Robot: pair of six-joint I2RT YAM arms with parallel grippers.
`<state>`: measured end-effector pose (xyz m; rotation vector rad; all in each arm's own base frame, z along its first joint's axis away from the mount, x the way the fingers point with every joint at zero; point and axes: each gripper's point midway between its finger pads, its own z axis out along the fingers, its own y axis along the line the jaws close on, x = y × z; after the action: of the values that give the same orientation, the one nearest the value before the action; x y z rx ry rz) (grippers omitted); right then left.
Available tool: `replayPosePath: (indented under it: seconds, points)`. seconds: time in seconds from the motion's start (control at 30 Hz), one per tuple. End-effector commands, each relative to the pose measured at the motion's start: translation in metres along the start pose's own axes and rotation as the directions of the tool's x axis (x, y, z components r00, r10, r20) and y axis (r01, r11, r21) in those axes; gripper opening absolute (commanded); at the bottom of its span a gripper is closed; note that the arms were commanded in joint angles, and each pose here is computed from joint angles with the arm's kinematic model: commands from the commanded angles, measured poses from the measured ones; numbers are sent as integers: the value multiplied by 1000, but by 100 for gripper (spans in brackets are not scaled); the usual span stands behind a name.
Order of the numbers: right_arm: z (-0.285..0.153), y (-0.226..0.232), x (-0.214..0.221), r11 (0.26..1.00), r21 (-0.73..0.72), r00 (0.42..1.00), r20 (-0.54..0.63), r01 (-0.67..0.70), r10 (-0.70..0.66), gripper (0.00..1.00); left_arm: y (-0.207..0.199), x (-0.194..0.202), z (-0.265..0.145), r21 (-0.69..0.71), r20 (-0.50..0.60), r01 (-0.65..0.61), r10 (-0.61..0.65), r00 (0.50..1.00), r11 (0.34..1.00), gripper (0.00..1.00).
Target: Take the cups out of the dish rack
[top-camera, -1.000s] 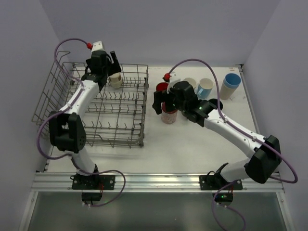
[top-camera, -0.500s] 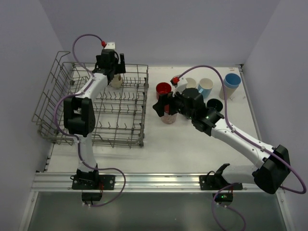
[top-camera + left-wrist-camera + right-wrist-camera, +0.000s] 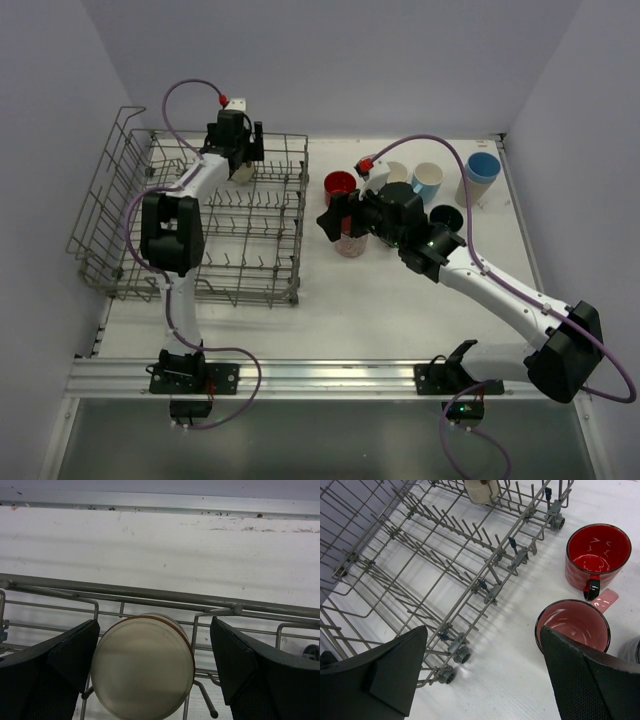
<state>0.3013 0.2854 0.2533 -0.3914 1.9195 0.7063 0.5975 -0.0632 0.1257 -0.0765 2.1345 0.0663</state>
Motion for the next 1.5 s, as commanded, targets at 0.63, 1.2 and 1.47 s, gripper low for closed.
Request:
replayPosePath:
  seconds: [0.63, 1.2, 1.47]
  points:
    - [11, 23, -17, 995, -95, 999, 21, -26, 28, 97, 4, -97, -72, 42, 241, 102, -109, 964, 994, 39]
    - [-40, 83, -74, 893, -418, 945, 193, -165, 265, 97, -75, -146, -246, 652, 150, 275, -475, 867, 706, 29]
    - [-92, 92, -86, 813, -542, 875, 265, -212, 405, 96, -120, -112, -396, 942, -64, 240, -576, 815, 235, 28]
